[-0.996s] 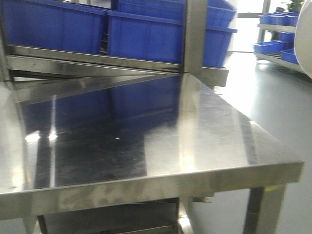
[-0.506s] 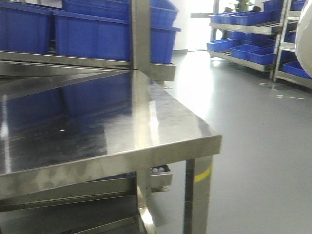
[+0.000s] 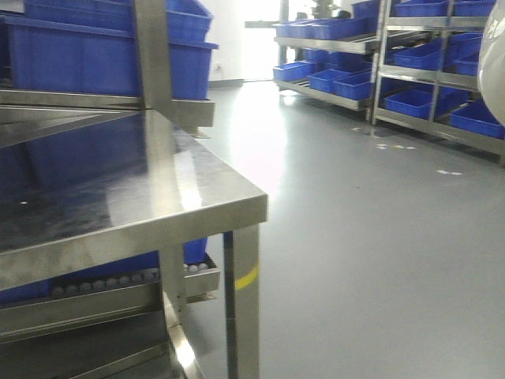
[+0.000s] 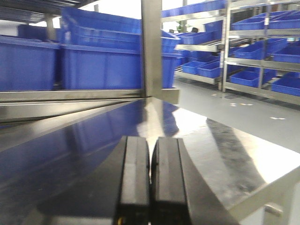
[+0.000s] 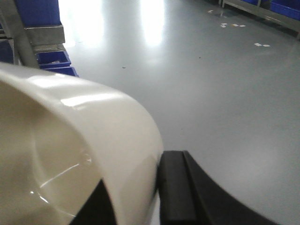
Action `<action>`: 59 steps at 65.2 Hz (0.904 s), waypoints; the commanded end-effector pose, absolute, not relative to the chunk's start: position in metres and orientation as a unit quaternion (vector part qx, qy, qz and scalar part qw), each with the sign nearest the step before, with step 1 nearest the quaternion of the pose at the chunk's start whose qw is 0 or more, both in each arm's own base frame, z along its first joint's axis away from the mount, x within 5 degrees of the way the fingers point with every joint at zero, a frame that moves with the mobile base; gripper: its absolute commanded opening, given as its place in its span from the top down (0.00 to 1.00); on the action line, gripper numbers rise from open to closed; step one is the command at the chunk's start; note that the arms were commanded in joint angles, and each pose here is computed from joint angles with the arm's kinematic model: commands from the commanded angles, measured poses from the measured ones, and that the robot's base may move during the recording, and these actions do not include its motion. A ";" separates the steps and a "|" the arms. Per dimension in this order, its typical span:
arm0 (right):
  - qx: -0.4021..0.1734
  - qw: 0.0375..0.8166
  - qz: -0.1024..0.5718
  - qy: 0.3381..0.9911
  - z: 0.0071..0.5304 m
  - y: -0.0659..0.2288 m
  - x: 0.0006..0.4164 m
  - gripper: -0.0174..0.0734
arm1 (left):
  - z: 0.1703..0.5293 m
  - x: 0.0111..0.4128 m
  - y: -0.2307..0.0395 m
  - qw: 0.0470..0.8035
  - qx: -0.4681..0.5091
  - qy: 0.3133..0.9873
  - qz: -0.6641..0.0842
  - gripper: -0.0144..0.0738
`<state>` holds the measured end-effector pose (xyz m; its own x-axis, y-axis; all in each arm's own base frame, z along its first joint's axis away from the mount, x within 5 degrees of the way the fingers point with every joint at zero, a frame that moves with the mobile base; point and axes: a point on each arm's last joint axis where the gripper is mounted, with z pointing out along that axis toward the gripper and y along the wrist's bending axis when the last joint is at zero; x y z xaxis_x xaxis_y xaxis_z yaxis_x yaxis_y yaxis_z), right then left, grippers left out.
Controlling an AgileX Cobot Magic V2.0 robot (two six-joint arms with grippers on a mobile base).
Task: Move white bin to right shelf second layer
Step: 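Drive the base away from the table, turning toward the shelving racks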
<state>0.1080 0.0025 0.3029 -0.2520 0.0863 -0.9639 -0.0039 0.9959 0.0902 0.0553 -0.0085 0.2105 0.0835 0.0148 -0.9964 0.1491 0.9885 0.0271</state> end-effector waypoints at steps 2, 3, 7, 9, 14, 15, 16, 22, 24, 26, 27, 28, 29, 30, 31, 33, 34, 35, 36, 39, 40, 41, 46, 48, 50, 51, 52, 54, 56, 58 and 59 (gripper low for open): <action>0.027 0.665 0.033 0.746 0.323 0.001 0.109 0.78 | 0.208 0.055 -0.008 0.756 0.053 0.651 -0.050 0.74; 0.027 0.665 0.033 0.746 0.323 0.001 0.109 0.78 | 0.208 0.055 -0.008 0.756 0.053 0.651 -0.050 0.74; 0.027 0.665 0.033 0.746 0.323 0.001 0.109 0.78 | 0.208 0.055 -0.008 0.756 0.053 0.651 -0.050 0.74; 0.027 0.665 0.033 0.746 0.323 0.001 0.109 0.78 | 0.208 0.055 -0.008 0.756 0.053 0.651 -0.050 0.74; 0.027 0.665 0.033 0.746 0.323 0.001 0.109 0.78 | 0.208 0.055 -0.008 0.756 0.053 0.651 -0.050 0.74; 0.027 0.665 0.033 0.746 0.323 0.001 0.109 0.78 | 0.208 0.055 -0.008 0.756 0.053 0.651 -0.050 0.74; 0.027 0.665 0.033 0.746 0.323 0.001 0.109 0.78 | 0.208 0.055 -0.008 0.756 0.053 0.651 -0.050 0.74; 0.027 0.665 0.033 0.746 0.323 0.001 0.109 0.78 | 0.208 0.055 -0.008 0.756 0.053 0.651 -0.050 0.74; 0.027 0.665 0.033 0.746 0.323 0.001 0.109 0.78 | 0.208 0.055 -0.008 0.756 0.053 0.651 -0.050 0.74; 0.027 0.665 0.033 0.746 0.323 0.001 0.109 0.78 | 0.208 0.055 -0.008 0.756 0.053 0.651 -0.050 0.74; 0.027 0.665 0.033 0.746 0.323 0.001 0.109 0.78 | 0.208 0.055 -0.008 0.756 0.053 0.651 -0.050 0.74; 0.027 0.665 0.033 0.746 0.323 0.001 0.109 0.78 | 0.208 0.055 -0.008 0.756 0.053 0.651 -0.050 0.74; 0.027 0.665 0.033 0.746 0.323 0.001 0.109 0.78 | 0.208 0.055 -0.008 0.756 0.053 0.651 -0.050 0.74; 0.027 0.665 0.033 0.746 0.323 0.001 0.109 0.78 | 0.208 0.055 -0.008 0.756 0.053 0.651 -0.050 0.74; 0.027 0.665 0.033 0.746 0.323 0.001 0.109 0.78 | 0.208 0.055 -0.008 0.756 0.053 0.651 -0.050 0.74; 0.027 0.665 0.033 0.746 0.323 0.001 0.109 0.78 | 0.208 0.055 -0.008 0.756 0.053 0.651 -0.050 0.74; 0.027 0.665 0.033 0.746 0.323 0.001 0.109 0.78 | 0.208 0.055 -0.008 0.756 0.053 0.651 -0.050 0.74; 0.027 0.665 0.033 0.746 0.323 0.001 0.109 0.78 | 0.208 0.055 -0.008 0.756 0.053 0.651 -0.050 0.74; 0.027 0.665 0.033 0.746 0.323 0.001 0.109 0.78 | 0.208 0.055 -0.008 0.756 0.053 0.651 -0.050 0.74; 0.027 0.665 0.033 0.746 0.323 0.001 0.109 0.78 | 0.208 0.055 -0.008 0.756 0.053 0.651 -0.050 0.74; 0.027 0.665 0.033 0.746 0.323 0.001 0.109 0.78 | 0.208 0.055 -0.008 0.756 0.053 0.651 -0.050 0.74; 0.027 0.665 0.033 0.746 0.323 0.001 0.109 0.78 | 0.208 0.055 -0.008 0.756 0.053 0.651 -0.050 0.74; 0.027 0.665 0.033 0.746 0.323 0.001 0.109 0.78 | 0.208 0.055 -0.008 0.756 0.053 0.651 -0.050 0.74; 0.027 0.665 0.033 0.746 0.323 0.001 0.109 0.78 | 0.208 0.055 -0.008 0.756 0.053 0.651 -0.050 0.74; 0.027 0.665 0.033 0.746 0.323 0.001 0.109 0.78 | 0.208 0.055 -0.008 0.756 0.053 0.651 -0.050 0.74; 0.027 0.665 0.033 0.746 0.323 0.001 0.109 0.78 | 0.208 0.055 -0.008 0.756 0.053 0.651 -0.050 0.74; 0.027 0.665 0.033 0.746 0.323 0.001 0.109 0.78 | 0.208 0.055 -0.008 0.756 0.053 0.651 -0.050 0.74; 0.027 0.665 0.033 0.746 0.323 0.001 0.109 0.78 | 0.208 0.055 -0.008 0.756 0.053 0.651 -0.050 0.74; 0.027 0.665 0.033 0.746 0.323 0.001 0.109 0.78 | 0.208 0.055 -0.008 0.756 0.053 0.651 -0.050 0.74; 0.027 0.665 0.033 0.746 0.323 0.001 0.109 0.78 | 0.208 0.055 -0.008 0.756 0.053 0.651 -0.050 0.74; 0.027 0.665 0.033 0.746 0.323 0.001 0.109 0.78 | 0.208 0.055 -0.008 0.756 0.053 0.651 -0.050 0.74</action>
<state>0.1080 0.0025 0.3029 -0.2520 0.0863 -0.9639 -0.0039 0.9959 0.0902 0.0553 -0.0085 0.2105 0.0835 0.0148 -0.9964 0.1491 0.9885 0.0271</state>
